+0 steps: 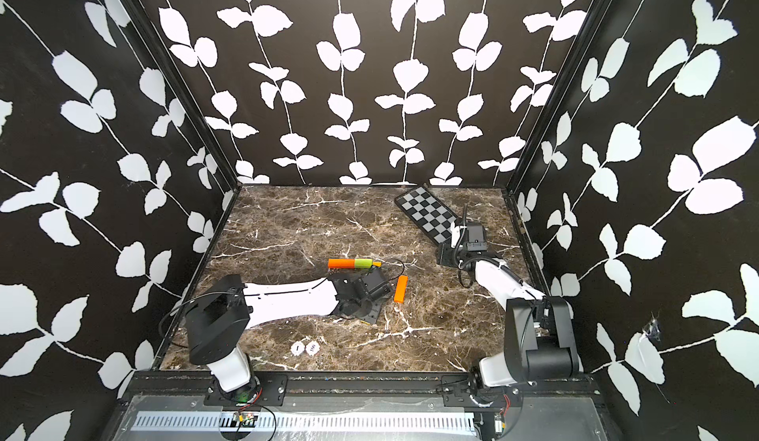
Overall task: Assemble the number 7 with building blocks
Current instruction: Place the building block at the center of the board.
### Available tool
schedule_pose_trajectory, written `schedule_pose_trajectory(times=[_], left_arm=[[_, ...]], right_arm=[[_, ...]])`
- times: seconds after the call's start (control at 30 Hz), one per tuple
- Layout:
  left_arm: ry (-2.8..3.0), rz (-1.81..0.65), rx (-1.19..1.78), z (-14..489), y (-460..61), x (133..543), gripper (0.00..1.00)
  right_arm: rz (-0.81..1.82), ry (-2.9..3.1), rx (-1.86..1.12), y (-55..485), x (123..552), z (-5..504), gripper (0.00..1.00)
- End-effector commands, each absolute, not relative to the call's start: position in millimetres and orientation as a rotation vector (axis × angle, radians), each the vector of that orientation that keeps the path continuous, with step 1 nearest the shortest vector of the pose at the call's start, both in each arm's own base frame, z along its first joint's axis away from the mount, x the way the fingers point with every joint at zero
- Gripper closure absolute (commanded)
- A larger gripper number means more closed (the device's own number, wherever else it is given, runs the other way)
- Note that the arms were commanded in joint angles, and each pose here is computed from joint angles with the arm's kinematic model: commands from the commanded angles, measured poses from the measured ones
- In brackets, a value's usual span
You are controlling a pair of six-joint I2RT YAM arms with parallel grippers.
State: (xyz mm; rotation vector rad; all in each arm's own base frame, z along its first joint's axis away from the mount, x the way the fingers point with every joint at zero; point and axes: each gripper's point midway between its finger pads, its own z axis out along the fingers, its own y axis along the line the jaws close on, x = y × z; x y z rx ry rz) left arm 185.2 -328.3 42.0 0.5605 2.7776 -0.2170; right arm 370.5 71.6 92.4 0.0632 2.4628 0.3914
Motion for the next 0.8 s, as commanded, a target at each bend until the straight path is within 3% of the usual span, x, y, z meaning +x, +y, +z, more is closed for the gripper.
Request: schedule_pose_trajectory(times=[0.0, 0.77], left_arm=[[2.776, -0.237, 0.506, 45.5, -329.2, 189.0, 0.74], [2.799, -0.185, 0.440, 35.3, -324.0, 196.4, 0.71]], right_arm=[[0.388, 2.432, 0.035, 73.8, 369.9, 101.1, 0.62], [0.421, 2.440, 0.015, 79.8, 369.8, 96.6, 0.59]])
